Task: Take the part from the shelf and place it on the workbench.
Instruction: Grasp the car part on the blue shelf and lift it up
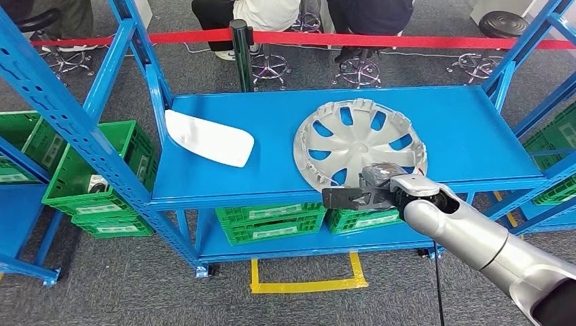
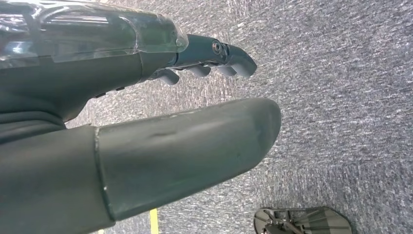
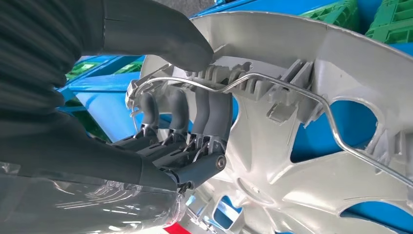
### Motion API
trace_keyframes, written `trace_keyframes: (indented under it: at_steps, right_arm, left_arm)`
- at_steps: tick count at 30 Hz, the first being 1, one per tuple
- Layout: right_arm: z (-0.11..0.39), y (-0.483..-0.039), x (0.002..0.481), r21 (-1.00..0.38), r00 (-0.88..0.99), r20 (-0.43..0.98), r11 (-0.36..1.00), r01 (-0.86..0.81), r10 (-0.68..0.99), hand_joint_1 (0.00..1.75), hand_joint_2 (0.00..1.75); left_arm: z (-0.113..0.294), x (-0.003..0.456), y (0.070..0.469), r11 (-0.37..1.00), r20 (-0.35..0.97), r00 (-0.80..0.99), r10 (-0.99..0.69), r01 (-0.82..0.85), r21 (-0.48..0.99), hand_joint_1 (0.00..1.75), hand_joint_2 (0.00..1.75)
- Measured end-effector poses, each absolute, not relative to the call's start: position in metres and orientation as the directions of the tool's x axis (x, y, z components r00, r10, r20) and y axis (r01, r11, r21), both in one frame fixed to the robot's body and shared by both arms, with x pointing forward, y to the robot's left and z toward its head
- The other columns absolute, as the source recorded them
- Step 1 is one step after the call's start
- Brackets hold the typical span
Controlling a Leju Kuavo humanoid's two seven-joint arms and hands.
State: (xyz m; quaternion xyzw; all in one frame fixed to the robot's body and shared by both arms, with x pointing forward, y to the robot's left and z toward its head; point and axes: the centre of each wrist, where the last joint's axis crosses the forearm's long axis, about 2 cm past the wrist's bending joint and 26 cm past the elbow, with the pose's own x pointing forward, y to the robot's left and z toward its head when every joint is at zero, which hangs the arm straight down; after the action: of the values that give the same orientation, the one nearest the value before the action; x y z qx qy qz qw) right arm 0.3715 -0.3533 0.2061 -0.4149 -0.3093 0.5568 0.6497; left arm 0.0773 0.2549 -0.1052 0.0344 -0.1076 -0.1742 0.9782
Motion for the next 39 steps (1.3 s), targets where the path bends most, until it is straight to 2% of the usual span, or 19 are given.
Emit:
trace_keyframes:
  at_steps: [26,39]
  right_arm:
    - [0.205,-0.355,0.369,-0.868,0.197,-0.030,0.073,-0.491,0.980,0.00,1.75]
    - [0.192,-0.359,0.363,-0.849,0.178,-0.141,-0.026,-0.528,0.974,0.00,1.75]
  left_arm:
    - [-0.105,0.077,0.256,0.942,0.199,0.921,-0.334,0.319,0.103,0.00,0.00]
    - [-0.105,0.077,0.255,0.940,0.197,0.919,-0.340,0.326,0.102,0.00,0.00]
